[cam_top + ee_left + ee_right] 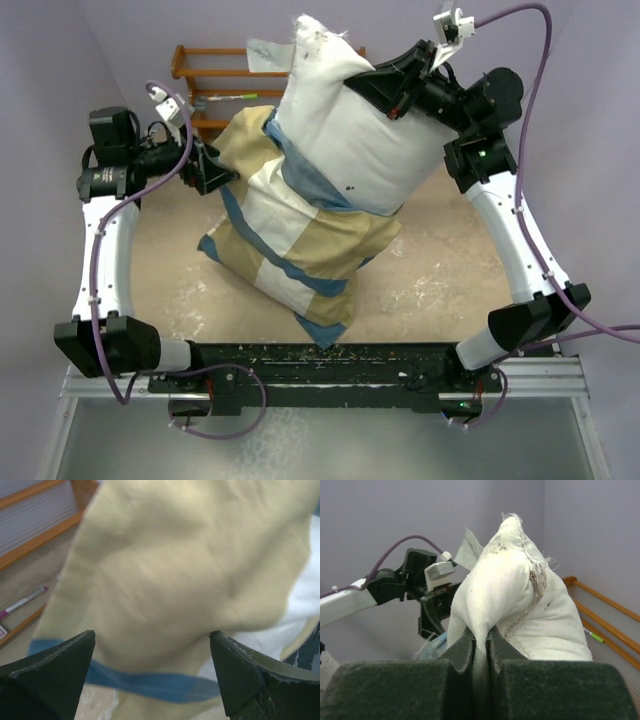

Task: Remove the pillowcase from the pillow
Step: Remove the pillow from the pillowcase.

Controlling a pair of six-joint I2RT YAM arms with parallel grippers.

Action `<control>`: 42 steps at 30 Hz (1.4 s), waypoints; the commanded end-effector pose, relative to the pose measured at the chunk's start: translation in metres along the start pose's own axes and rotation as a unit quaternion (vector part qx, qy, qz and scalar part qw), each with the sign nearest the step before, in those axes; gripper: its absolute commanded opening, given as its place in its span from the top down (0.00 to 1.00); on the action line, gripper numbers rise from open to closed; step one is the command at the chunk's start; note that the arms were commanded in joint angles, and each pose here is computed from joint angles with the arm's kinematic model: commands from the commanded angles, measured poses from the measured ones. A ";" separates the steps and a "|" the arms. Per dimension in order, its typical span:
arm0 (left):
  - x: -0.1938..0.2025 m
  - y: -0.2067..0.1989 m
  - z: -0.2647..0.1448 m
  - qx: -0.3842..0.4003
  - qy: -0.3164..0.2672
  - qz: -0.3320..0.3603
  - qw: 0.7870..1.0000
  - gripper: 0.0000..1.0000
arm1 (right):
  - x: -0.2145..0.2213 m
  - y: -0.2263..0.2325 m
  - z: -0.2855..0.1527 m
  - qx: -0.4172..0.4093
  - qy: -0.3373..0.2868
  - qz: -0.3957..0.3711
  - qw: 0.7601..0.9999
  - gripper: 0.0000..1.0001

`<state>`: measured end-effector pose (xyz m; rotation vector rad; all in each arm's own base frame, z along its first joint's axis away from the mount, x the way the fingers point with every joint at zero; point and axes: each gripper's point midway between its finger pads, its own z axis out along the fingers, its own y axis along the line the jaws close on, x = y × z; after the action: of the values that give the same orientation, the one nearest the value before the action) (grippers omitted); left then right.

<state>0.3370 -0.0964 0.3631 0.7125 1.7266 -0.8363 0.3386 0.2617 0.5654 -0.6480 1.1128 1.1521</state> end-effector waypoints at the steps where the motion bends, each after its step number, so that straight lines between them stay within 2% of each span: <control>1: -0.030 0.034 0.013 -0.026 -0.053 -0.017 0.998 0.00 | -0.050 0.054 -0.009 -0.068 -0.060 -0.068 0.994 1.00; 4: -0.037 0.034 0.008 0.020 -0.072 -0.043 0.996 0.00 | -0.044 0.054 -0.010 -0.070 -0.051 -0.067 0.994 1.00; 7: -0.030 0.024 0.012 0.032 -0.069 -0.001 0.997 0.01 | -0.041 0.056 -0.011 -0.079 -0.051 -0.066 0.993 1.00; 10: -0.010 0.027 0.016 0.042 -0.045 0.006 0.998 0.24 | -0.041 0.060 -0.011 -0.091 -0.051 -0.059 0.993 1.00; 11: -0.001 0.030 0.017 0.040 -0.032 0.008 0.999 0.26 | -0.042 0.062 -0.012 -0.094 -0.051 -0.059 0.993 1.00; 12: 0.010 0.037 0.018 0.030 -0.018 0.009 0.999 0.23 | -0.043 0.064 -0.012 -0.098 -0.052 -0.059 0.992 1.00; 14: 0.020 0.054 0.014 -0.004 -0.011 0.005 1.000 0.01 | -0.046 0.068 -0.012 -0.104 -0.052 -0.059 0.991 1.00; 20: -0.013 0.059 -0.009 0.017 -0.053 0.004 0.998 0.00 | -0.046 0.077 -0.017 -0.120 -0.050 -0.061 0.990 1.00; 24: -0.029 0.027 -0.018 0.113 -0.068 -0.021 0.991 0.00 | -0.039 0.076 -0.018 -0.123 -0.045 -0.051 0.990 1.00; 27: -0.026 -0.001 -0.018 0.187 -0.062 -0.060 0.979 0.01 | -0.036 0.074 -0.017 -0.121 -0.045 -0.048 0.990 1.00; 30: -0.016 -0.014 -0.017 0.222 -0.052 -0.092 0.969 0.02 | -0.036 0.072 -0.017 -0.119 -0.047 -0.045 0.991 1.00; 32: -0.014 -0.015 -0.018 0.222 -0.051 -0.087 0.970 0.08 | -0.036 0.073 -0.016 -0.118 -0.048 -0.044 0.991 1.00; 33: -0.012 -0.012 -0.016 0.217 -0.051 -0.084 0.971 0.08 | -0.037 0.074 -0.017 -0.119 -0.048 -0.044 0.991 1.00; 35: -0.012 -0.002 -0.012 0.190 -0.056 -0.074 0.977 0.02 | -0.038 0.077 -0.017 -0.124 -0.049 -0.045 0.990 1.00; 39: -0.027 0.020 -0.007 0.128 -0.070 -0.033 0.989 0.00 | -0.039 0.087 -0.017 -0.136 -0.045 -0.044 0.989 1.00; 42: -0.039 0.019 -0.008 0.149 -0.069 -0.033 0.986 0.00 | -0.041 0.092 -0.019 -0.140 -0.045 -0.046 0.988 1.00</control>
<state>0.3569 -0.0819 0.3630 0.6730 1.6159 -1.2478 0.2964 0.2713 0.5643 -0.7877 1.0203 1.2827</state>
